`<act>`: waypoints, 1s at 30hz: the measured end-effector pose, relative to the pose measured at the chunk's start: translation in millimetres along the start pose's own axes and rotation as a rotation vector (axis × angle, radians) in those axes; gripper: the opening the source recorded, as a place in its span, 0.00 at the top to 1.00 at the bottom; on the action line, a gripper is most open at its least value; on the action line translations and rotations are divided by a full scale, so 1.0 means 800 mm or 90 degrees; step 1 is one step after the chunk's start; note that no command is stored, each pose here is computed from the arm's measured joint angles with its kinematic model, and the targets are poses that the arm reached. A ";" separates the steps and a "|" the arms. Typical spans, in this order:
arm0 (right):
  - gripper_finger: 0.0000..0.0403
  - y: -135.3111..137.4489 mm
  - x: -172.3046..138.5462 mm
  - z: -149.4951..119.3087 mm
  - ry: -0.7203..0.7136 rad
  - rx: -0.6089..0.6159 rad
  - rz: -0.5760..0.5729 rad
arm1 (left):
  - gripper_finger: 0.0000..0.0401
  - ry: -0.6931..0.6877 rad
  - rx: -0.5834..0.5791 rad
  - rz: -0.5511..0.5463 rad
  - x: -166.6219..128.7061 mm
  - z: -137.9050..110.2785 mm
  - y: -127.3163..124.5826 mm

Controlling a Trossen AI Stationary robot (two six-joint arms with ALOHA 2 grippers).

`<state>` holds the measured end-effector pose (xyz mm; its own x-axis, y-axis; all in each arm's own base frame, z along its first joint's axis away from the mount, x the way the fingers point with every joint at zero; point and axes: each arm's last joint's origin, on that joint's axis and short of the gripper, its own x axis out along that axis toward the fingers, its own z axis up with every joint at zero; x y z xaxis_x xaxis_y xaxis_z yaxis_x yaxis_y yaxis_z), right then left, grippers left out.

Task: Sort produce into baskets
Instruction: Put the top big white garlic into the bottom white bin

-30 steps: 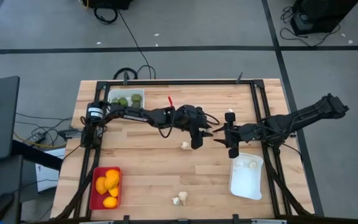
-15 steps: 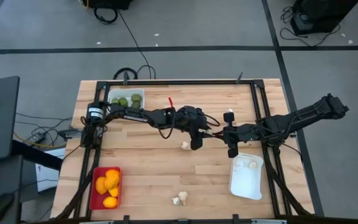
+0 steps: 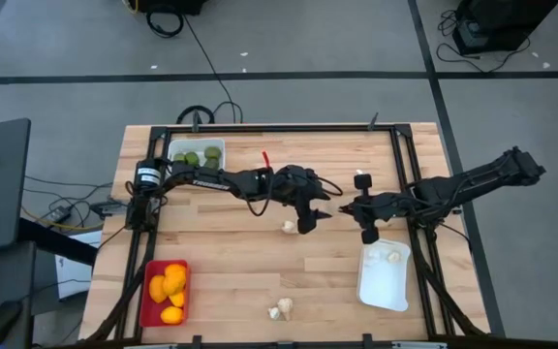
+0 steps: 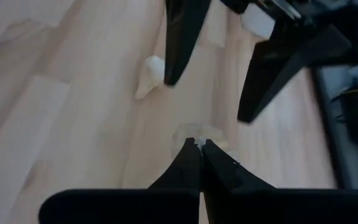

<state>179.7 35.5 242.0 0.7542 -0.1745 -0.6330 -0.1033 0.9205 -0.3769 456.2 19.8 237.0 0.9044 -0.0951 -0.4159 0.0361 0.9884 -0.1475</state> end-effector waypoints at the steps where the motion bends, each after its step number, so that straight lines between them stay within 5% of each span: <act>1: 0.98 0.000 -0.003 -0.002 0.003 0.008 0.009 | 0.28 0.009 0.005 0.001 0.000 -0.002 0.000; 17: 0.98 0.003 -0.073 -0.033 -0.012 0.246 0.297 | 0.25 0.075 0.057 0.046 -0.001 -0.014 0.003; 30: 0.95 0.029 -0.082 -0.043 0.184 0.446 0.454 | 0.25 0.165 0.061 0.032 -0.003 -0.032 -0.003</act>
<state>106.0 56.2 251.5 0.4724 0.4985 -0.7269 0.0045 0.8234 0.5675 442.9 14.3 215.9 0.7673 -0.0601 -0.6385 0.0450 0.9982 -0.0399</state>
